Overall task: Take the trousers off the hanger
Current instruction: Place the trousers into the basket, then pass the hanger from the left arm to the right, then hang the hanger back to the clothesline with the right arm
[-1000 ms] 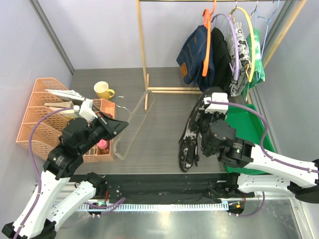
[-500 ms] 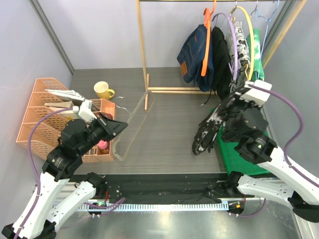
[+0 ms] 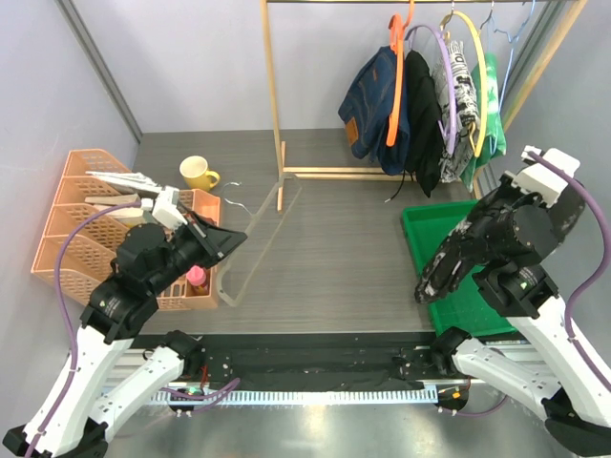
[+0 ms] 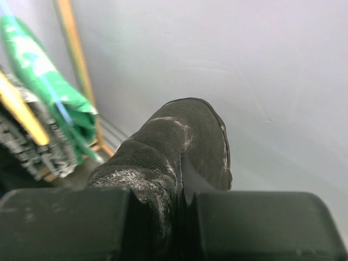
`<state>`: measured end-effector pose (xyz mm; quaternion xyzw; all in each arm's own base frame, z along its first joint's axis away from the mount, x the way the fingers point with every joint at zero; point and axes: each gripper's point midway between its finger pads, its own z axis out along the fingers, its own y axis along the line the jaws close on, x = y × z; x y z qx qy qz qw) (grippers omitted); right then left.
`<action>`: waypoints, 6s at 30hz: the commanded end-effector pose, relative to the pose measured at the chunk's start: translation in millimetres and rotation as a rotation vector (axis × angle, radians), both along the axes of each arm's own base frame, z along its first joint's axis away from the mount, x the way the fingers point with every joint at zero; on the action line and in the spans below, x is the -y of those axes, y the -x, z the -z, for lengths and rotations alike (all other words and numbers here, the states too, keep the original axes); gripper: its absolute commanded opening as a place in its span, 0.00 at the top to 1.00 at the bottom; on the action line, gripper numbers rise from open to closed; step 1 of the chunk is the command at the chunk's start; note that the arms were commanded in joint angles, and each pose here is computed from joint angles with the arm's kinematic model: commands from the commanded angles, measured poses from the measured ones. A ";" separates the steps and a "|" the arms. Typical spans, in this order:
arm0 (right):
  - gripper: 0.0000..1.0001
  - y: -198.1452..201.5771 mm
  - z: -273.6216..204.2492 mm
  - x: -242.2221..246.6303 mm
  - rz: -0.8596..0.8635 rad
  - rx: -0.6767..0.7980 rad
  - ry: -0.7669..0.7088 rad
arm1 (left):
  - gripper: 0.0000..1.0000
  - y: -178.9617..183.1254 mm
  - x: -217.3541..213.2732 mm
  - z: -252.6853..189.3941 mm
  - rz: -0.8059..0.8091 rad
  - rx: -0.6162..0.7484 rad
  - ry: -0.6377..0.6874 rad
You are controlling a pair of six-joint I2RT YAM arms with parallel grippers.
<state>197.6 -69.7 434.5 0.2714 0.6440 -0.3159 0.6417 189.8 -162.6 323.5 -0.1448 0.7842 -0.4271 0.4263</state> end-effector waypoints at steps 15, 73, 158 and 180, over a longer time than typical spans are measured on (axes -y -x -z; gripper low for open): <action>0.99 2.9 79.7 26.7 0.280 -0.165 0.076 | 1.00 4.9 12.2 -30.0 0.104 0.107 0.003; 0.00 70.1 260.7 -413.0 -1.418 -0.743 -0.462 | 1.00 -41.1 -31.7 3.5 -0.138 0.002 -0.337; 0.99 92.6 90.7 -375.9 -1.803 -0.238 -0.136 | 0.29 50.3 19.9 38.3 0.180 -0.598 -0.132; 0.99 97.2 80.9 -385.8 -1.878 -0.258 0.027 | 0.86 22.5 35.9 68.9 0.064 -0.822 -0.121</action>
